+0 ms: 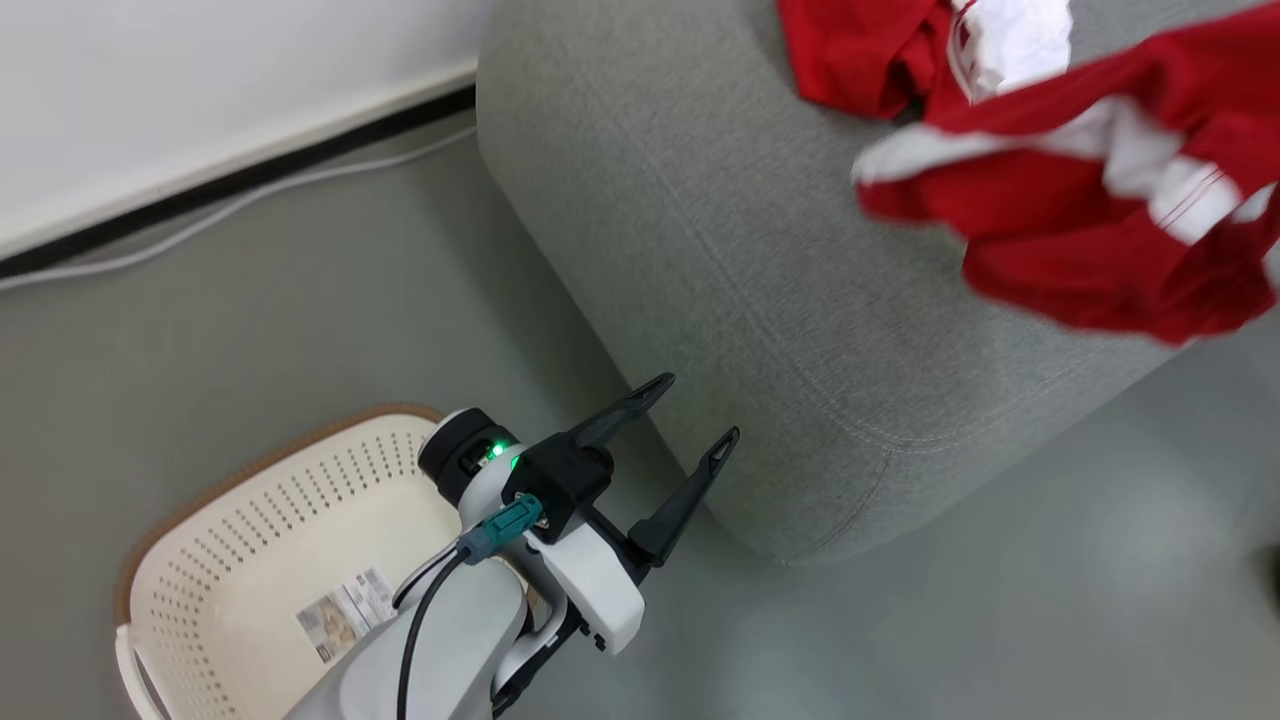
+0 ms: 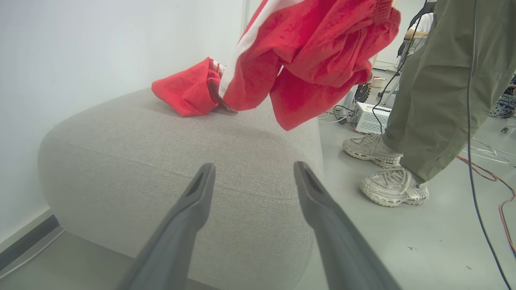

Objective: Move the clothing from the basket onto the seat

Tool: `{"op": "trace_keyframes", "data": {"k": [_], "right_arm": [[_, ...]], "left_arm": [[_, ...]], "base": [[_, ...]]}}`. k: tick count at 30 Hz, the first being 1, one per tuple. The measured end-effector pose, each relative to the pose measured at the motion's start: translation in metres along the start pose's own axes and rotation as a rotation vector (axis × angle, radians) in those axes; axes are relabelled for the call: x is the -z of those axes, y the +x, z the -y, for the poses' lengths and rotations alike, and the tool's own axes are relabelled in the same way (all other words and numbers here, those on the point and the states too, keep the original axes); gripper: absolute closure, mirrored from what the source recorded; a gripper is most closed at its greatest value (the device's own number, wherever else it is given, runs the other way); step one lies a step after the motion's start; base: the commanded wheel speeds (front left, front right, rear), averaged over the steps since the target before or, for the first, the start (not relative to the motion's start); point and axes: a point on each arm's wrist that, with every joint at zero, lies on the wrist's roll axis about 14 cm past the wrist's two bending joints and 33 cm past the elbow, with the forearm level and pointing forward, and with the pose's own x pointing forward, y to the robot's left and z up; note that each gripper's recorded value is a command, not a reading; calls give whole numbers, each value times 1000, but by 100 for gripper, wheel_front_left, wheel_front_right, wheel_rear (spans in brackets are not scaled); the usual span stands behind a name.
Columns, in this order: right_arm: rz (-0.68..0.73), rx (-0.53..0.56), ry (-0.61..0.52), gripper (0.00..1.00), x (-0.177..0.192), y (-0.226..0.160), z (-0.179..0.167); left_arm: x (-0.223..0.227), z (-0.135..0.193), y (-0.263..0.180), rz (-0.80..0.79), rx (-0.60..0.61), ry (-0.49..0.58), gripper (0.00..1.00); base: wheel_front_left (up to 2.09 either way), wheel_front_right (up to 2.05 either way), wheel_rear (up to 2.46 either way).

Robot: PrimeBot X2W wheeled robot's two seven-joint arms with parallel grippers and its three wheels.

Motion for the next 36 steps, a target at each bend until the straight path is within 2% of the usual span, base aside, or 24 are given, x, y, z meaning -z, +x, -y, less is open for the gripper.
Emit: {"op": "trace_keyframes", "data": {"k": [5, 15, 24, 28, 31, 36], "right_arm": [[48, 39, -85, 100, -13, 44, 18], [100, 74, -272, 100, -28, 133, 28], [85, 207, -365, 100, -26, 178, 54], [71, 270, -366, 100, -20, 184, 67], [28, 341, -315, 100, 2, 187, 79], [-82, 347, -234, 100, 60, 190, 66]], "left_arm": [[18, -21, -3, -13, -14, -26, 0], [64, -64, -17, -61, -61, -91, 0], [95, -101, -39, -98, -144, -129, 0], [105, -107, -45, -110, -165, -152, 0], [120, -111, -54, -132, -183, -184, 0], [137, -116, -66, -162, -210, -210, 0]], "base": [[0, 0, 0], [0, 0, 0], [0, 0, 0], [0, 0, 0], [0, 0, 0], [0, 0, 0]]}}
